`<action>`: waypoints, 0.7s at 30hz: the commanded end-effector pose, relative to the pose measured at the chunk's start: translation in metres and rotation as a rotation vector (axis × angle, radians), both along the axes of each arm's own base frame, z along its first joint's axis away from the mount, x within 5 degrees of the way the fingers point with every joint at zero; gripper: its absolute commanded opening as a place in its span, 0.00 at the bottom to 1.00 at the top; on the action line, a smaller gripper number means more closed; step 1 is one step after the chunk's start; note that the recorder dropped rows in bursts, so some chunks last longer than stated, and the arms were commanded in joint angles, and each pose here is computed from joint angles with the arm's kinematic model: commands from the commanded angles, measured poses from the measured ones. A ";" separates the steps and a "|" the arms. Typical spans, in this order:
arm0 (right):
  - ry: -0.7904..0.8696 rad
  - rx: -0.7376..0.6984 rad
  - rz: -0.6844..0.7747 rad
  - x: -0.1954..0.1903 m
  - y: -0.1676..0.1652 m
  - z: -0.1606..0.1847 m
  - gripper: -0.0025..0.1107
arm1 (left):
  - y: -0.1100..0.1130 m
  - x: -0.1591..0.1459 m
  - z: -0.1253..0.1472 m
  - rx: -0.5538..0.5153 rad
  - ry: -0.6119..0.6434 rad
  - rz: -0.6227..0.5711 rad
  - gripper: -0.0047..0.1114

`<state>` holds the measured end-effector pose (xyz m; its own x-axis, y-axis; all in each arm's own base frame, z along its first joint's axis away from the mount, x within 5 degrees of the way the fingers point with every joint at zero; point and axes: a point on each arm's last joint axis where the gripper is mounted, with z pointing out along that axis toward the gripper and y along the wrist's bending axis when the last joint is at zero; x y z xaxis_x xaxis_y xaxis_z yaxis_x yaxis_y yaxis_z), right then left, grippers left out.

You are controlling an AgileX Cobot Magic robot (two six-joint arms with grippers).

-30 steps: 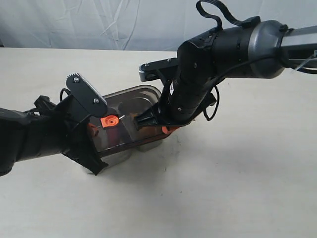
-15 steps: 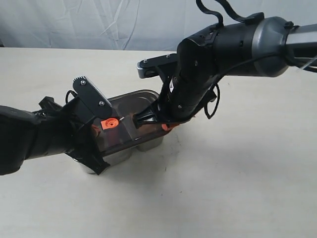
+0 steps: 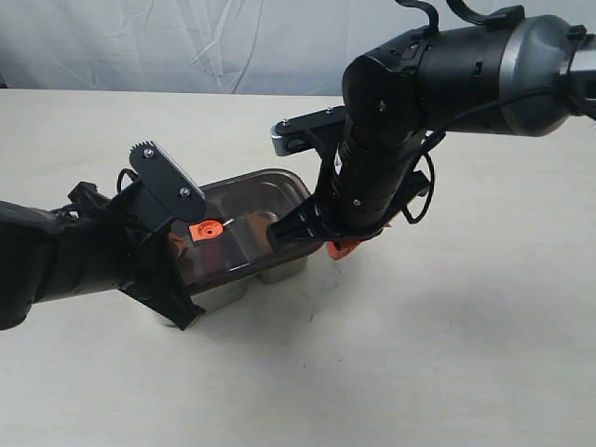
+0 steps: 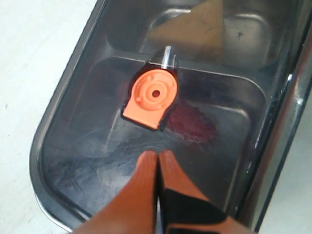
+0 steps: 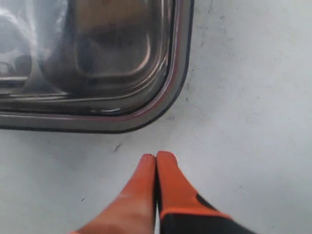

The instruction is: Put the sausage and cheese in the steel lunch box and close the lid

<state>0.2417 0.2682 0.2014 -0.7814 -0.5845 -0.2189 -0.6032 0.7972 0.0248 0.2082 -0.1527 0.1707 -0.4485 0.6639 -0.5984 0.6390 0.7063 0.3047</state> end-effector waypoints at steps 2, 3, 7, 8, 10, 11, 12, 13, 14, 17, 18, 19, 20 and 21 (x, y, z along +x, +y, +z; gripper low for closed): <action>0.041 -0.065 0.000 0.003 -0.001 -0.023 0.01 | 0.001 -0.003 0.004 -0.035 0.002 0.002 0.04; 0.049 -0.074 0.000 0.003 0.000 -0.026 0.01 | 0.001 -0.004 0.006 -0.039 -0.003 0.002 0.04; 0.032 -0.064 0.002 0.006 0.002 -0.029 0.01 | 0.002 -0.004 0.012 -0.052 -0.023 0.005 0.04; 0.021 -0.060 0.003 0.007 0.002 -0.029 0.01 | 0.003 -0.005 0.013 -0.055 -0.027 0.005 0.04; -0.014 -0.047 -0.001 0.010 0.003 -0.028 0.01 | 0.003 -0.005 0.014 -0.058 -0.030 0.005 0.04; -0.031 -0.046 0.003 0.011 0.003 -0.029 0.01 | 0.003 -0.005 0.014 -0.058 -0.030 0.005 0.04; -0.045 -0.047 0.007 0.013 0.004 -0.029 0.01 | 0.003 -0.005 0.014 -0.058 -0.030 0.005 0.04; -0.055 -0.050 0.002 0.017 0.001 -0.030 0.01 | 0.003 -0.005 0.014 -0.058 -0.030 0.005 0.04; -0.055 -0.052 -0.005 0.018 0.000 -0.031 0.01 | 0.003 -0.005 0.014 -0.058 -0.030 0.005 0.04; -0.043 -0.059 -0.046 0.028 -0.009 -0.034 0.01 | 0.003 -0.005 0.014 -0.058 -0.030 0.005 0.04; -0.042 -0.060 -0.053 0.030 -0.011 -0.035 0.01 | 0.003 -0.005 0.014 -0.058 -0.030 0.005 0.04; -0.046 -0.056 -0.064 0.033 -0.014 -0.034 0.01 | 0.003 -0.005 0.014 -0.058 -0.030 0.005 0.04; -0.054 -0.046 -0.067 0.034 -0.014 -0.034 0.01 | 0.003 -0.005 0.014 -0.058 -0.030 0.005 0.04; -0.061 -0.037 -0.070 0.036 -0.014 -0.034 0.01 | 0.003 -0.005 0.014 -0.058 -0.030 0.005 0.04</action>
<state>0.2704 0.2588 0.1664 -0.8042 -0.5530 -0.2180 -0.5590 0.8283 -0.0388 0.2045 -0.1504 0.1840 -0.4225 0.6415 -0.6403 0.6318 0.7150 0.2995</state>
